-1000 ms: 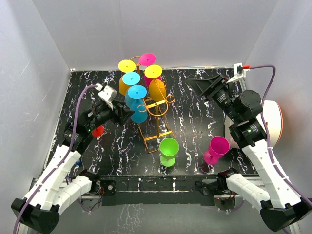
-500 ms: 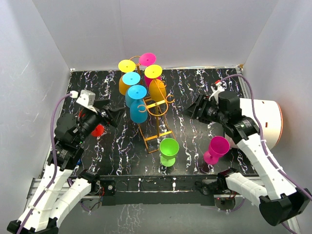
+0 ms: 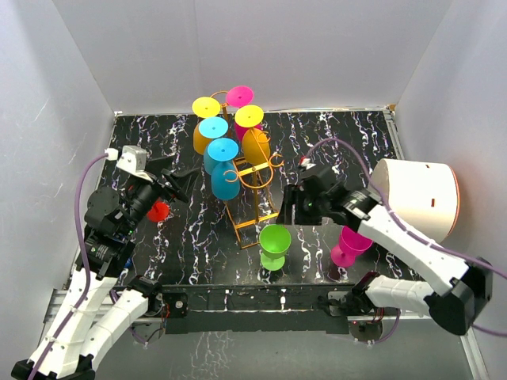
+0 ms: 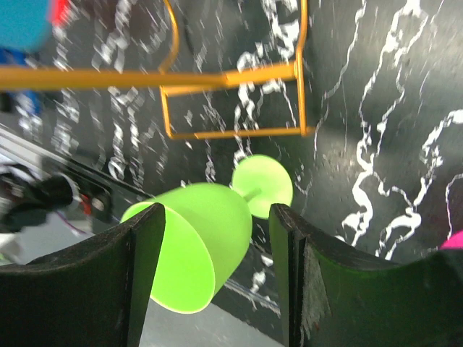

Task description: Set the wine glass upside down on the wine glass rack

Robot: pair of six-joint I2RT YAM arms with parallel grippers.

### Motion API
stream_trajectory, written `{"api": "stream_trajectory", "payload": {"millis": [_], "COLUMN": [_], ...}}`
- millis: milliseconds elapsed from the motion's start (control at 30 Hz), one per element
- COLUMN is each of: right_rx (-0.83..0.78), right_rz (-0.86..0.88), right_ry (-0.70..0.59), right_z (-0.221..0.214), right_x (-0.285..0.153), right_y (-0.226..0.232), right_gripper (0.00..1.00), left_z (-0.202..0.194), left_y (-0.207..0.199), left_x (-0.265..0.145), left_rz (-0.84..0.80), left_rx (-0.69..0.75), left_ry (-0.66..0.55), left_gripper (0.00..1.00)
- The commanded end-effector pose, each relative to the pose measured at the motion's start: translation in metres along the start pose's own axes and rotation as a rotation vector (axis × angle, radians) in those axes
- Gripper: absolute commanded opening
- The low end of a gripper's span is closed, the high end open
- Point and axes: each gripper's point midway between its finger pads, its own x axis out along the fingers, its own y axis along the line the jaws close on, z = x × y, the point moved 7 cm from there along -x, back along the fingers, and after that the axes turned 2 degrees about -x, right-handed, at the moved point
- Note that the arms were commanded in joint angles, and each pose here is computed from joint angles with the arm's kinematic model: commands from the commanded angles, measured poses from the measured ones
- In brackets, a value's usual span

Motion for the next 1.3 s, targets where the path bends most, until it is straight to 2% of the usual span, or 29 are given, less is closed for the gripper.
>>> {"api": "stream_trajectory", "payload": {"millis": [0, 333, 800, 933, 1133, 1267], "right_rx": [-0.064, -0.053, -0.135, -0.142, -0.189, -0.197], "right_rz": [-0.035, 0.007, 0.132, 0.023, 0.051, -0.031], "right_ry": [0.009, -0.064, 0.105, 0.127, 0.105, 0.094], "right_z": [-0.005, 0.001, -0.028, -0.030, -0.024, -0.023], "right_x": [-0.008, -0.028, -0.018, -0.007, -0.008, -0.007], "right_y": [0.012, 0.021, 0.026, 0.018, 0.032, 0.028], "right_gripper": [0.55, 0.54, 0.45, 0.37, 0.24, 0.14], "left_z": [0.010, 0.006, 0.006, 0.007, 0.009, 0.013], "left_y": [0.001, 0.001, 0.001, 0.001, -0.002, -0.003], "left_x": [-0.003, 0.000, -0.001, -0.001, -0.002, -0.002], "left_rz": [0.015, 0.006, 0.005, 0.003, -0.010, -0.019], "left_rx": [0.031, 0.026, 0.025, 0.025, 0.042, 0.064], "left_ry": [-0.046, -0.043, -0.039, -0.040, -0.019, -0.006], "left_gripper": [0.88, 0.88, 0.88, 0.88, 0.89, 0.89]}}
